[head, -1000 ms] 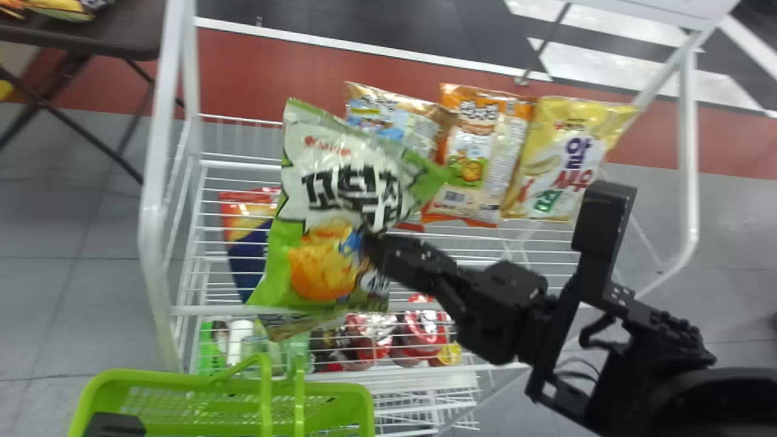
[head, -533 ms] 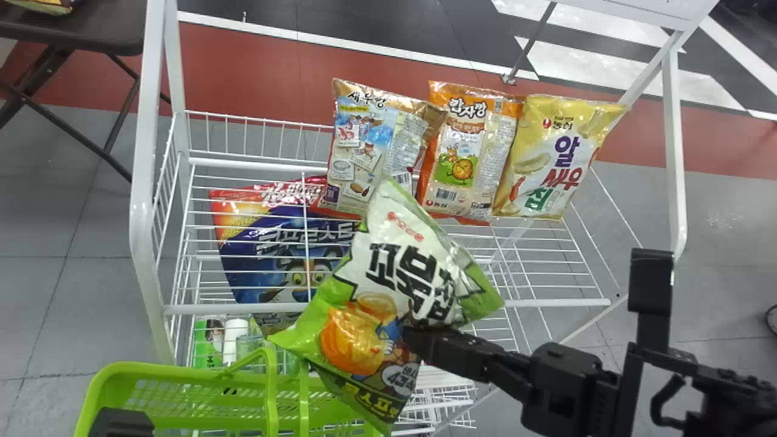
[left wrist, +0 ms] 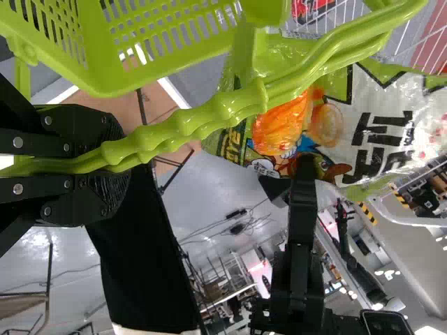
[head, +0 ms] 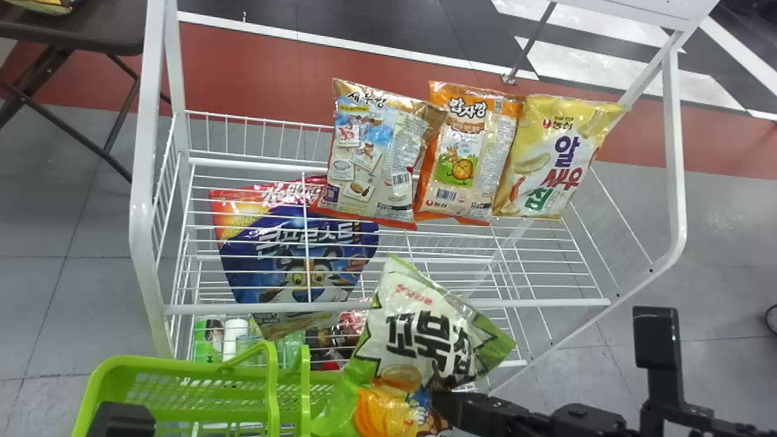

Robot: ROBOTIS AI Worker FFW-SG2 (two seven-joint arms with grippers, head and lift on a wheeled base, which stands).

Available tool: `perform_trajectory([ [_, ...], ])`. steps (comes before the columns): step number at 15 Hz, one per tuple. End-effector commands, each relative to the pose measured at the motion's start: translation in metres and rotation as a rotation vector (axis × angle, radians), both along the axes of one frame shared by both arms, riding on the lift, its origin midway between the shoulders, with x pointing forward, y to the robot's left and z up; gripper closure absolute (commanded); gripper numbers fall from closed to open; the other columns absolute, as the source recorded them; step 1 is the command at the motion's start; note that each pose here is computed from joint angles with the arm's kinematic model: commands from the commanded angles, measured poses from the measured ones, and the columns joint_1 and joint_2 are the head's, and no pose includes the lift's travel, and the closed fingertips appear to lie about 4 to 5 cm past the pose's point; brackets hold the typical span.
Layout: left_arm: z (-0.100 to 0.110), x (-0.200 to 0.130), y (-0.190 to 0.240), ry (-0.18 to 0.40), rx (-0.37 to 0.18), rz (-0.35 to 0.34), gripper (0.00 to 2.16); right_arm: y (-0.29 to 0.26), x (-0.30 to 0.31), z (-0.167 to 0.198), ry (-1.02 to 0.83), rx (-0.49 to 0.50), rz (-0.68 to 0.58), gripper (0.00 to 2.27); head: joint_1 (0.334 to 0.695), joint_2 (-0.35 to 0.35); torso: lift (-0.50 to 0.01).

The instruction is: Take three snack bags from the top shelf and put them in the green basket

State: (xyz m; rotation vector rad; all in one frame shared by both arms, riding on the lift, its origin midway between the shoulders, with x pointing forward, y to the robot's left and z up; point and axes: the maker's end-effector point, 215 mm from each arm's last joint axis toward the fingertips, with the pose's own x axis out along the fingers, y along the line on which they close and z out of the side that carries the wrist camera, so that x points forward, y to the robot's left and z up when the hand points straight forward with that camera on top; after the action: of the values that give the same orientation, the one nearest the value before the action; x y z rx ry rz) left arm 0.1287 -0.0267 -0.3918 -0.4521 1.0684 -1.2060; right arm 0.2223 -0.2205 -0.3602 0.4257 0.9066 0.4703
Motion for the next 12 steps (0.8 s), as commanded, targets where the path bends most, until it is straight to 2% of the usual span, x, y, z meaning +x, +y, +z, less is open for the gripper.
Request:
perform_trajectory([
  [1, 0.002, -0.002, -0.003, -0.001, -0.005, -0.006, 2.02, 0.007, -0.01, -0.006, 0.031, 0.028, 0.019, 2.25, 0.695, -0.35, -0.038],
  [4, 0.005, -0.004, -0.006, -0.015, 0.002, -0.014, 2.02, 0.051, -0.033, -0.031, 0.122, 0.099, 0.122, 2.25, 0.695, -0.35, -0.038],
  [8, 0.008, -0.008, -0.007, -0.019, 0.001, -0.022, 2.02, 0.09, -0.062, -0.084, 0.269, 0.095, 0.218, 2.25, 0.695, -0.35, -0.038],
  [11, 0.009, -0.011, -0.009, -0.019, -0.003, -0.029, 2.02, 0.099, -0.064, -0.108, 0.319, 0.083, 0.23, 2.21, 0.695, -0.35, -0.038],
  [12, 0.009, -0.012, -0.009, -0.017, -0.002, -0.03, 2.02, 0.098, -0.064, -0.114, 0.333, 0.081, 0.227, 1.7, 0.695, -0.35, -0.038],
])
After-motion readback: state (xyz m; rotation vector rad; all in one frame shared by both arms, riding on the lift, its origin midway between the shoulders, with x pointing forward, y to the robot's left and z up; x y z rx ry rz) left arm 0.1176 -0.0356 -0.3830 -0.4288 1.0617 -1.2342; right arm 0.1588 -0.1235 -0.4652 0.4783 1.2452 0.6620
